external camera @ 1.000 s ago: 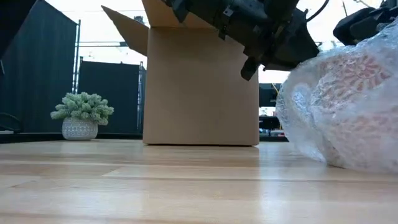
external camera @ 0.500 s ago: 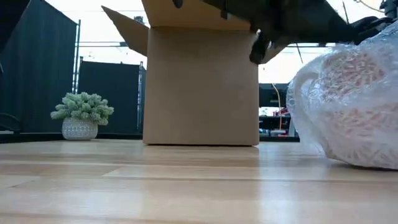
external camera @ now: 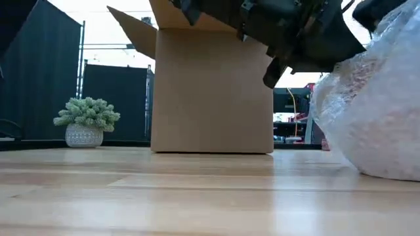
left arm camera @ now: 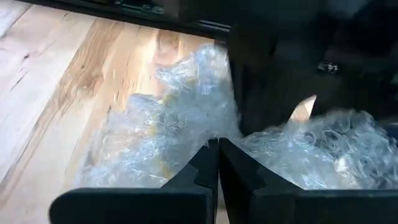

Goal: Wrap mug
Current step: Wrap the orange mug in the bubble wrap

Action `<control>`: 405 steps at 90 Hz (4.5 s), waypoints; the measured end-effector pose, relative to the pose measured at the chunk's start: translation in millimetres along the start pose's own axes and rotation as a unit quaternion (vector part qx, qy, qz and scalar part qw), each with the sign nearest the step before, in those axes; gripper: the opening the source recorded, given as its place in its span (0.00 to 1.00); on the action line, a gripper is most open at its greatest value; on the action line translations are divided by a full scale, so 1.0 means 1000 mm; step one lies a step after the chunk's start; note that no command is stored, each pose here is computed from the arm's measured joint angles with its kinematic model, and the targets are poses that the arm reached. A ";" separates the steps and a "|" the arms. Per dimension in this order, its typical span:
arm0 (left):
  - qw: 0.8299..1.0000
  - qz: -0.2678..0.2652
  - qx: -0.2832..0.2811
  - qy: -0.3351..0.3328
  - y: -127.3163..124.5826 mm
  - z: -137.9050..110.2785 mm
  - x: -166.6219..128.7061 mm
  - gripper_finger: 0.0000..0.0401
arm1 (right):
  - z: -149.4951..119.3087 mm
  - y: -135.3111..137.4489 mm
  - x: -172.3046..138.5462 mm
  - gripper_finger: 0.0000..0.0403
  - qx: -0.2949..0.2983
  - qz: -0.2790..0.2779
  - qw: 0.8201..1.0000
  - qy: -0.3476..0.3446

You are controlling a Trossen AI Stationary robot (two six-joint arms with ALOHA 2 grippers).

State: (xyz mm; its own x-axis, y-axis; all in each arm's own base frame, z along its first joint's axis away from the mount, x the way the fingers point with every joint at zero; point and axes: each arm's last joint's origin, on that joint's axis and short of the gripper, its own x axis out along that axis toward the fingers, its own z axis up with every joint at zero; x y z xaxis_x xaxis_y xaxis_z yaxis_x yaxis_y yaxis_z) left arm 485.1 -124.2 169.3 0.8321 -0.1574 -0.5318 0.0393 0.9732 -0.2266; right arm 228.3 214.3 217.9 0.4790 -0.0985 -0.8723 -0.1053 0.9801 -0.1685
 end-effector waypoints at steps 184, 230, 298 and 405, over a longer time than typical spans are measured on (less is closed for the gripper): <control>0.999 -0.034 -0.001 -0.021 -0.003 0.003 0.001 0.00 | 0.022 -0.029 -0.067 0.57 -0.094 -0.050 0.988 0.113; 0.999 -0.041 0.000 -0.017 -0.004 0.002 0.001 0.00 | 0.030 -0.085 -0.019 0.57 0.065 -0.043 0.989 0.129; 0.999 -0.051 0.001 -0.018 -0.005 0.003 0.001 0.00 | -0.031 -0.069 -0.067 0.57 0.215 -0.093 0.972 -0.013; 0.998 -0.057 0.000 -0.027 -0.006 0.004 0.001 0.00 | -0.034 -0.085 0.038 0.57 0.244 0.023 0.968 0.052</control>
State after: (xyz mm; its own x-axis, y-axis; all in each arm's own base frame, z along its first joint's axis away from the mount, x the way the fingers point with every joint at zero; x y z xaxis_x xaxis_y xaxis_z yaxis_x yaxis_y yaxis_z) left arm 488.3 -129.3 173.7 0.8510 -0.2569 -0.4581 0.1344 0.9497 -0.2829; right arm 225.8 121.1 183.4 0.3912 -0.0447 -0.9192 0.3126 0.9459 0.0870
